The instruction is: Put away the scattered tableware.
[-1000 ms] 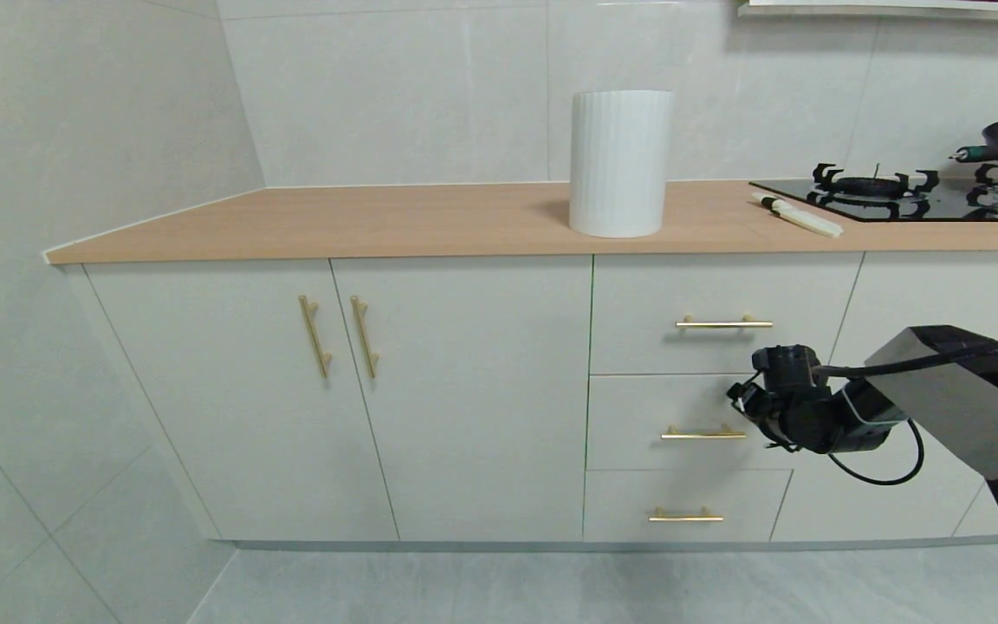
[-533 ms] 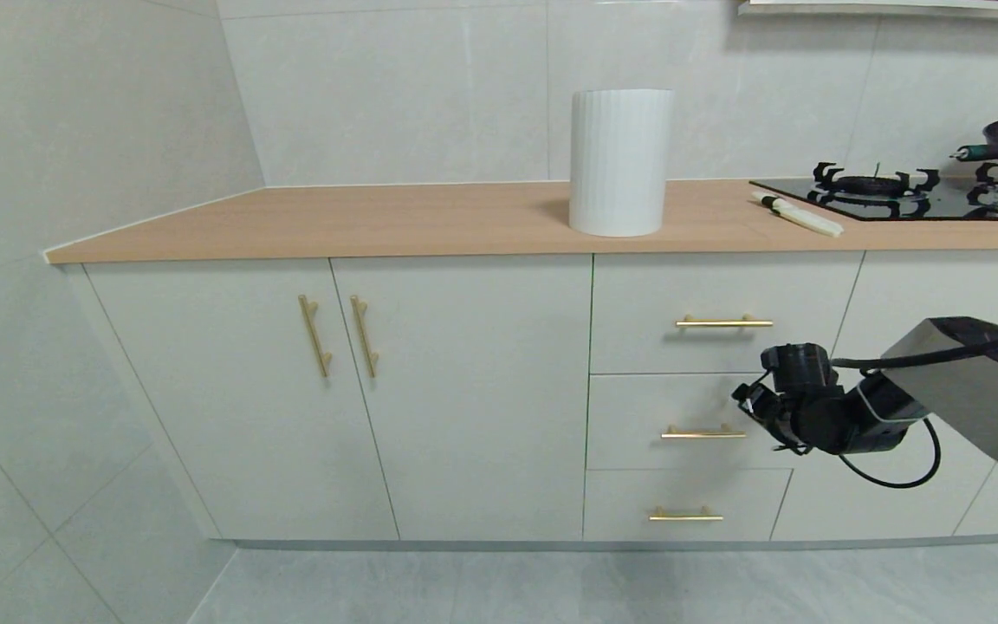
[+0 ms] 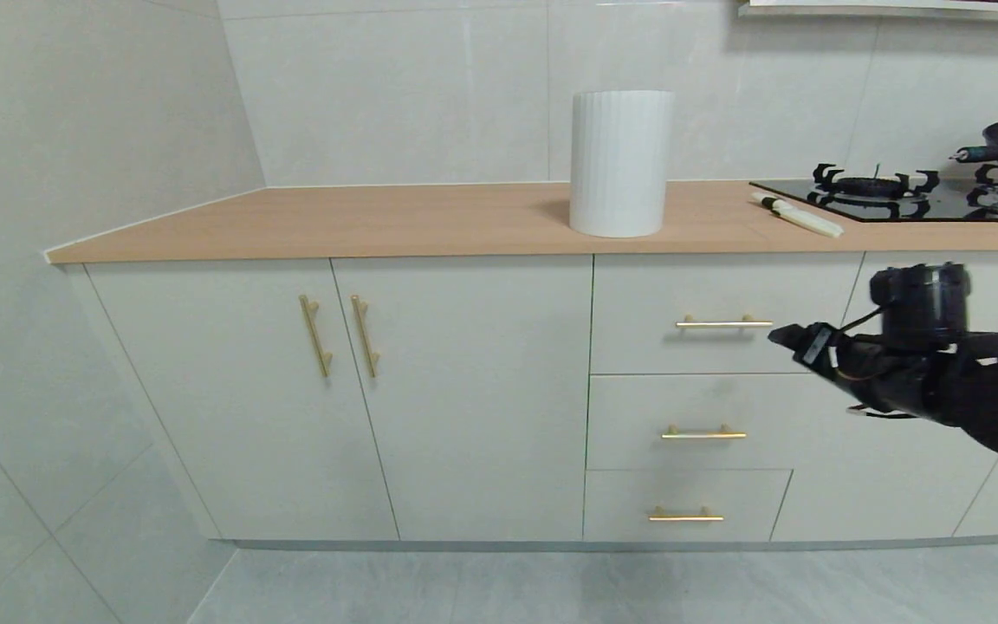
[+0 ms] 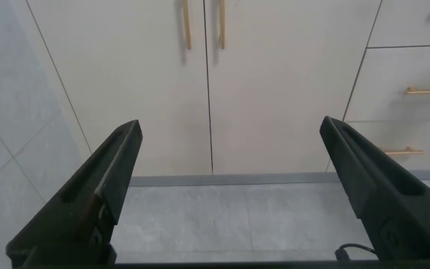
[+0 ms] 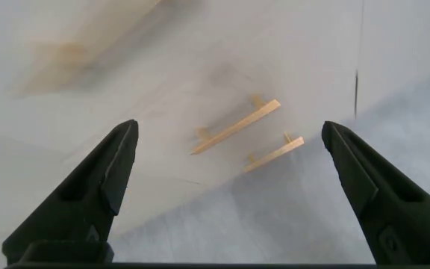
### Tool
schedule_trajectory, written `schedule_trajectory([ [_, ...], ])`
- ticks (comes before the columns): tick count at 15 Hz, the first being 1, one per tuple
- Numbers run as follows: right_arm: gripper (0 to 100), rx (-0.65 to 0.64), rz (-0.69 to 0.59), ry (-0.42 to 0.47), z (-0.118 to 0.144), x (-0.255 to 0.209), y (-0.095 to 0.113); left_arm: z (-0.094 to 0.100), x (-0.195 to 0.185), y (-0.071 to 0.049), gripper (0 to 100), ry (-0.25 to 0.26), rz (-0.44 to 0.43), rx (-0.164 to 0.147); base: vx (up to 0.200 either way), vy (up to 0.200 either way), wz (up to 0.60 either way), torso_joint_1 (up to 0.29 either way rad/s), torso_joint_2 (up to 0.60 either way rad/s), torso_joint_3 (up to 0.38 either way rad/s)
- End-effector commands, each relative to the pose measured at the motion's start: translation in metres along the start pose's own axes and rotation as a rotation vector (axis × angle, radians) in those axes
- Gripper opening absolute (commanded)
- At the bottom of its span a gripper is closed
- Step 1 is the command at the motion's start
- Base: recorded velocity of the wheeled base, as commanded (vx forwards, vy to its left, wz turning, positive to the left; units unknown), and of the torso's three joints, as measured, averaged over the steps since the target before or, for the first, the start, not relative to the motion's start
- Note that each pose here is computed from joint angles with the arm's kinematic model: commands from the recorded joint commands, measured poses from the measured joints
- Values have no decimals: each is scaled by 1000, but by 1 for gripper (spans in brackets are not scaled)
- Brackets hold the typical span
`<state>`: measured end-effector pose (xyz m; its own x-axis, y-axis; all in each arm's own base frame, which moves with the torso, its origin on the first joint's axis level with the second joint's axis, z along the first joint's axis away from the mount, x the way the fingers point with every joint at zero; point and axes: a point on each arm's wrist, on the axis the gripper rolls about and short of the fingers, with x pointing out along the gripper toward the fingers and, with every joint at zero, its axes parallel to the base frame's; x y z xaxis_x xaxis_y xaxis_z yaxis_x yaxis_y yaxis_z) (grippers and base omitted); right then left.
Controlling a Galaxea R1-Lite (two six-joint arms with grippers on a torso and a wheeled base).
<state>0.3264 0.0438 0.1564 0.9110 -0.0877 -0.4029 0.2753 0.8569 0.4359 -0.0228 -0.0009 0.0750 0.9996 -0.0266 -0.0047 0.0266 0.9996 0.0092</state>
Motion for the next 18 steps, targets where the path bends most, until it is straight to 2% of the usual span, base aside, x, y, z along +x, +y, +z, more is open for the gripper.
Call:
schedule_trajectory([
  [1,100,-157,182,-226,21,-157,-18,0,0,0,100,0,1,0,0,0,0,0,0,0],
  [2,100,-252,179,-237,0,-187,-41,0,0,0,100,0,1,0,0,0,0,0,0,0],
  [4,100,-347,153,-255,-26,-211,-69,0,0,0,100,0,1,0,0,0,0,0,0,0],
  [6,100,-365,88,-277,-44,-228,-89,0,0,0,100,0,1,0,0,0,0,0,0,0],
  [8,100,-367,-78,-291,-55,-243,-106,0,0,0,100,0,1,0,0,0,0,0,0,0],
  [11,100,-394,-193,-354,-72,-277,-133,0,0,0,100,0,1,0,0,0,0,0,0,0],
  [12,100,-406,-208,-371,-75,-282,-137,0,0,0,100,0,1,0,0,0,0,0,0,0],
  [14,100,-452,-332,-453,-92,-302,-152,0,0,0,100,0,1,0,0,0,0,0,0,0],
  [16,100,-470,-352,-537,-104,-316,-159,0,0,0,100,0,1,0,0,0,0,0,0,0],
  [18,100,-454,-348,-572,-110,-318,-161,0,0,0,100,0,1,0,0,0,0,0,0,0],
])
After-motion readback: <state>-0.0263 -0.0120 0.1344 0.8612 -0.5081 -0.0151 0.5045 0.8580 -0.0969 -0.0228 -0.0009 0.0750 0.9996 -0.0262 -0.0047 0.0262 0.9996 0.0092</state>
